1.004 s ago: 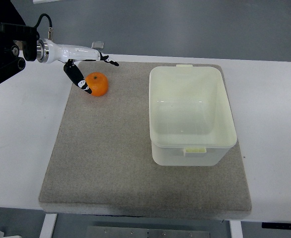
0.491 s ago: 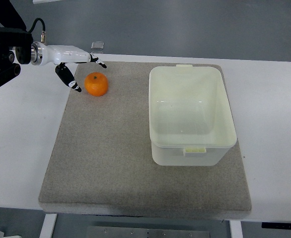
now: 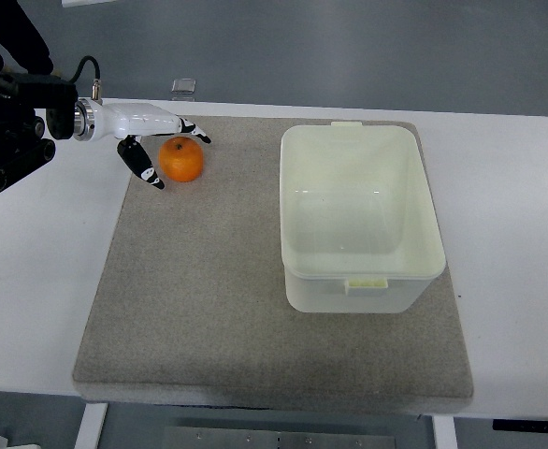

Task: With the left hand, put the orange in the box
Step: 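Lower the left hand around the orange, fingers spread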

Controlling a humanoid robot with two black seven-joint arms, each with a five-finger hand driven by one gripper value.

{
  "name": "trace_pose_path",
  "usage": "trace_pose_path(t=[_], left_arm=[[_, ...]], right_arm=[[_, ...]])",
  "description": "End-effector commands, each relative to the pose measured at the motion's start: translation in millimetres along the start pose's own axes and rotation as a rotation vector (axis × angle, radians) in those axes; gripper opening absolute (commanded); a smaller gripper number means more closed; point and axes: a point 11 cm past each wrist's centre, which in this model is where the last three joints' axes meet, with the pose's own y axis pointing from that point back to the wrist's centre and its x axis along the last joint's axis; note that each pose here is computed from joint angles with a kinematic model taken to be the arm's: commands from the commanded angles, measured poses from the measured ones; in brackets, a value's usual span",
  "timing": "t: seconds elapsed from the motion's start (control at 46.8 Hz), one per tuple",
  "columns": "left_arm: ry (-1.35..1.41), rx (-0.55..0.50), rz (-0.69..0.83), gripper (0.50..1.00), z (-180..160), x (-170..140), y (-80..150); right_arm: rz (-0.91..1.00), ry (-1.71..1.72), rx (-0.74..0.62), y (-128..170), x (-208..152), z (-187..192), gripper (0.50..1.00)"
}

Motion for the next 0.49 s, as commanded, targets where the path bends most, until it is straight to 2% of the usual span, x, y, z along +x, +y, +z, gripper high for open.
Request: trace_pose_path(t=[0.0,0.278,0.47], left_arm=[[-0.015,0.005,0.01,0.926,-0.4,-2.2,-3.2],[-0.03,0.002,0.028,0.926,5.5,-11.0,-16.7],[-0.034,0.005,0.024,0.934,4.7,-12.3,-17.3]], right_arm=[[0.0,0.0,0.0,0.0,0.0,0.0,0.944],[0.0,0.0,0.0,0.0,0.0,0.0,0.944],[0.0,0.0,0.0,0.0,0.0,0.0,0.944]])
